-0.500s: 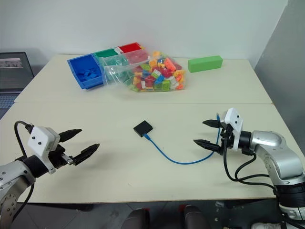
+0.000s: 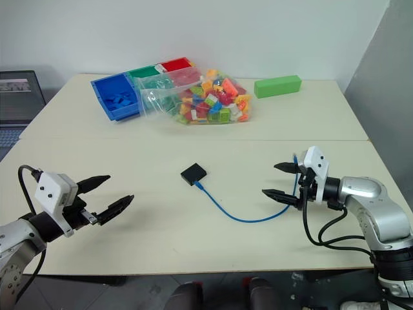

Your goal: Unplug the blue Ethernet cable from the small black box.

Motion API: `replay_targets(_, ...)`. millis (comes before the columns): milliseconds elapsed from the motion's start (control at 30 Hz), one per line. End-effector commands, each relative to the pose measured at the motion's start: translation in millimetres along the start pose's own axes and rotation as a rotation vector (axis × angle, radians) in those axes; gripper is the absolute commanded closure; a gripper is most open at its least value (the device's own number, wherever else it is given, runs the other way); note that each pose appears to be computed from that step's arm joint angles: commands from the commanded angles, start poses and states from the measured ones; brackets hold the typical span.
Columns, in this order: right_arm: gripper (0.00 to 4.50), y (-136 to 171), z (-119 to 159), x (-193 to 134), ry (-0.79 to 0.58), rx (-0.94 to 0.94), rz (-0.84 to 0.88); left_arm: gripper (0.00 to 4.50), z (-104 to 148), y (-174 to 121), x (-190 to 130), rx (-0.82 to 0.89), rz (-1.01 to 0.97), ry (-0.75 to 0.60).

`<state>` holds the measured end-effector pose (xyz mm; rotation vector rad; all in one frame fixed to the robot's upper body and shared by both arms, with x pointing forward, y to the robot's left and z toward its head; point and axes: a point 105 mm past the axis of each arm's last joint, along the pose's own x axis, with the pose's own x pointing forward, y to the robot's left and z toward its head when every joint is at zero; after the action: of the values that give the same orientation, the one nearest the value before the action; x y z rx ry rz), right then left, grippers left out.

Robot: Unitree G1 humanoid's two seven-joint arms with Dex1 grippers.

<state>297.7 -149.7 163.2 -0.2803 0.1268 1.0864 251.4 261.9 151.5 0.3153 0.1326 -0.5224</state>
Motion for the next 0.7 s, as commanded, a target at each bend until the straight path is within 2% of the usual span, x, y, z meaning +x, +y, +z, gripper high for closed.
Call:
replay_targets(33,0.03,14,15,13,-0.023,-0.064,0.061,0.00,8,0,-4,0.025,-0.047,-0.028)
replay_targets(167,0.03,31,12,47,-0.030,-0.075,0.093,0.00,9,-4,-6,0.009,-0.131,-0.038)
replay_targets(333,0.03,42,4,96,-0.018,-0.085,0.039,0.00,0,-11,-8,0.020,-0.224,0.009)
replay_targets(500,0.03,60,1,136,-0.002,-0.088,0.051,0.00,2,-13,-4,0.029,-0.256,0.003)
replay_targets(700,0.03,55,-11,180,0.050,-0.028,-0.080,0.00,3,-16,-1,0.048,-0.270,0.004)
